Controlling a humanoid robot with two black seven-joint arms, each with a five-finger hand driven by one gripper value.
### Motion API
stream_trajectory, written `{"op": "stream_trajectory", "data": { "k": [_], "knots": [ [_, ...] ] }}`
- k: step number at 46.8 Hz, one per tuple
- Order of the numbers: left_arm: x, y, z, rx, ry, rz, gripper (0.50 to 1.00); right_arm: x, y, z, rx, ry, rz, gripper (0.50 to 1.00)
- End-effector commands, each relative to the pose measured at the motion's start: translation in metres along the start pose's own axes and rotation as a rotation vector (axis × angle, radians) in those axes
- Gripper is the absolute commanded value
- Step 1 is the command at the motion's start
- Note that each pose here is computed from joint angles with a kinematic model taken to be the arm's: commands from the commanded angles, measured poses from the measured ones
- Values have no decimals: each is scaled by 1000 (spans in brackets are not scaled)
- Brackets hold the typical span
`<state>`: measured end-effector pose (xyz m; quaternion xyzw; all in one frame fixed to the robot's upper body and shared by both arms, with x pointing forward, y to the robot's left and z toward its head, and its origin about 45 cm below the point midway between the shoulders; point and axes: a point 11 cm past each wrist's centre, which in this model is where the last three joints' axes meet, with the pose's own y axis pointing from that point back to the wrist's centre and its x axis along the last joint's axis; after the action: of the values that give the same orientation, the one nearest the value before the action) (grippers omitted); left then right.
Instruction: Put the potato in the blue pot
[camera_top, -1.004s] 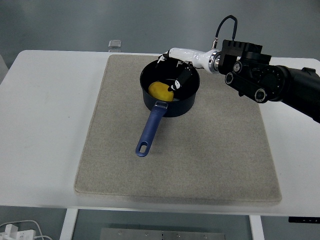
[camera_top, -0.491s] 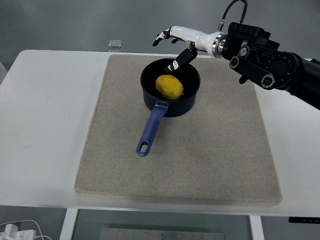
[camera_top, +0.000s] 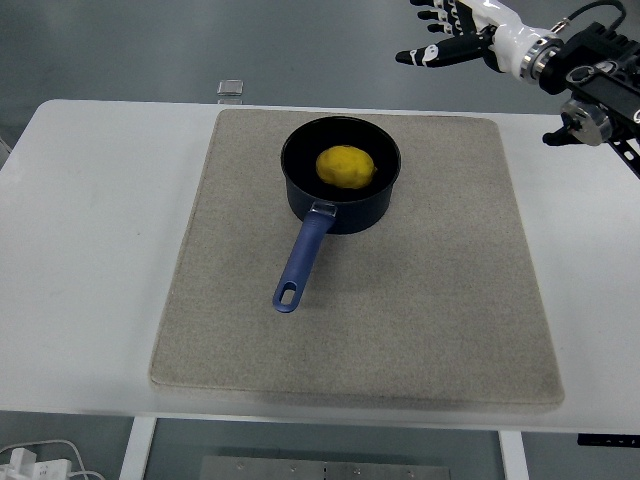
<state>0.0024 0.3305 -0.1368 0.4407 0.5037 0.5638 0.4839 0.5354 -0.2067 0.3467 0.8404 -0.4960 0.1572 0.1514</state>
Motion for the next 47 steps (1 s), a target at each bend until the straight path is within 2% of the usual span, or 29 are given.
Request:
{"op": "stream_trajectory", "data": {
  "k": [1,9,16,23,28,32,38,42,47],
  "knots": [
    [0,0,0,0,-1,0,1000,18,10,11,-14,-56,40,944],
    [0,0,0,0,0,0,1000,67,40,34,-27,-219,184,944],
    [0,0,0,0,0,0,1000,92,59,54,-35,-331,291,944],
    [0,0,0,0,-1,0,1000,102,73,81,-59,-417,374,944],
    [0,0,0,0,0,0,1000,99,77,94,-66,-479,398,944],
    [0,0,0,0,0,0,1000,97,77,96,-64,-510,408,944],
    [0,0,0,0,-1,0,1000,100,76,96,-32,-589,475,944],
    [0,0,0,0,-1,0,1000,99,75,96,-16,-621,491,944],
    [0,0,0,0,-1,0,1000,97,77,101,-21,-635,497,944]
  ]
}}
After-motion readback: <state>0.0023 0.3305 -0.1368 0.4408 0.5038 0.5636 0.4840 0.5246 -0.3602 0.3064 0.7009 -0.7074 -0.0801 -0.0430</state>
